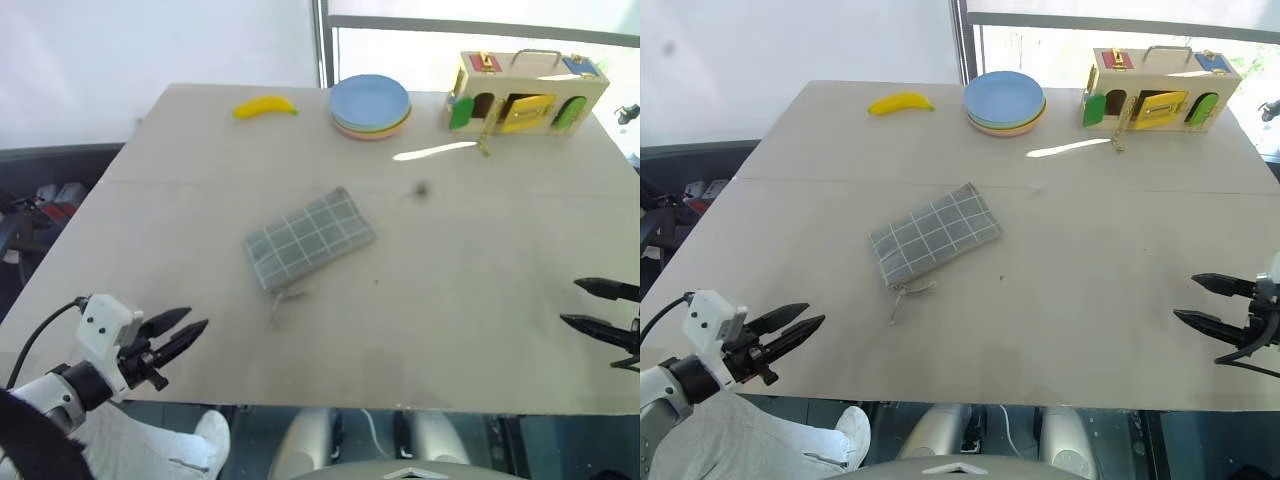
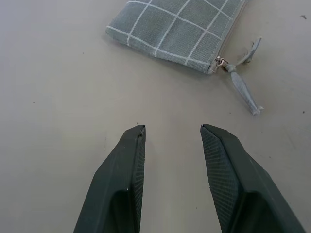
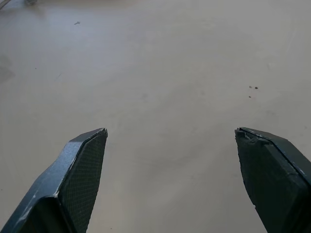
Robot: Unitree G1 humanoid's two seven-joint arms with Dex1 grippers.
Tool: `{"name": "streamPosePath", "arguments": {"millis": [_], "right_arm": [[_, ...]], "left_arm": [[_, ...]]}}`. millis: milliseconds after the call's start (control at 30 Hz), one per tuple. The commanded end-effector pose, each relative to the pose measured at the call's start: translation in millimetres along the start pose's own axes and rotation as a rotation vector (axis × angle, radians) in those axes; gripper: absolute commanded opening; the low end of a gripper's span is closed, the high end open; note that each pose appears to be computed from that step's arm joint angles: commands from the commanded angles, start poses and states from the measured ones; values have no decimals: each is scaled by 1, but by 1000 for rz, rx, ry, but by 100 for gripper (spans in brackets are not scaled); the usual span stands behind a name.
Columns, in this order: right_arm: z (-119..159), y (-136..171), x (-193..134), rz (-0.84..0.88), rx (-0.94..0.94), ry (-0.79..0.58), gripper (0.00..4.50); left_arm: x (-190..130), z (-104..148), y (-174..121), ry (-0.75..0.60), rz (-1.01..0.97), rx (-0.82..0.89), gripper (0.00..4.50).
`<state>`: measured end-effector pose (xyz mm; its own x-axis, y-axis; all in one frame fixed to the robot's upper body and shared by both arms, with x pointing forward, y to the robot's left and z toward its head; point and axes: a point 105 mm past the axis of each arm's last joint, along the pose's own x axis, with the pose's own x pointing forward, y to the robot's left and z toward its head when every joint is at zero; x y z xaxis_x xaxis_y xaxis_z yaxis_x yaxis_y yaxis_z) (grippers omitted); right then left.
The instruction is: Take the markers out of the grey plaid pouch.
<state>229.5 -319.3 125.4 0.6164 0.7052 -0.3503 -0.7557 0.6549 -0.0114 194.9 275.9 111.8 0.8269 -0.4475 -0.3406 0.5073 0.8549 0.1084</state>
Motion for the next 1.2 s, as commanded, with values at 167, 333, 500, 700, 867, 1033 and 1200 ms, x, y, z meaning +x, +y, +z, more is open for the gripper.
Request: {"name": "streamPosePath", "arguments": {"millis": [167,333,500,700,867,1033,1200], "right_arm": [[11,2,3,14,24,-35,429],[16,9,8,54,81,-38,450],[20,22,16,129,97,-40,450],[50,51,27,279,122,-142,450],[59,54,34,280,131,-179,450],[65,61,31,326,161,-206,450],[64,70,28,355,131,-226,450]], "left_arm": [[2,3,3,-20,-12,15,210],[9,5,7,-20,-12,77,402],[20,6,6,-15,-46,167,445],[38,13,24,36,-51,656,445],[62,23,31,-13,-62,990,445],[89,18,14,-91,-195,1182,445],[123,12,-24,-243,-341,1296,445]]}}
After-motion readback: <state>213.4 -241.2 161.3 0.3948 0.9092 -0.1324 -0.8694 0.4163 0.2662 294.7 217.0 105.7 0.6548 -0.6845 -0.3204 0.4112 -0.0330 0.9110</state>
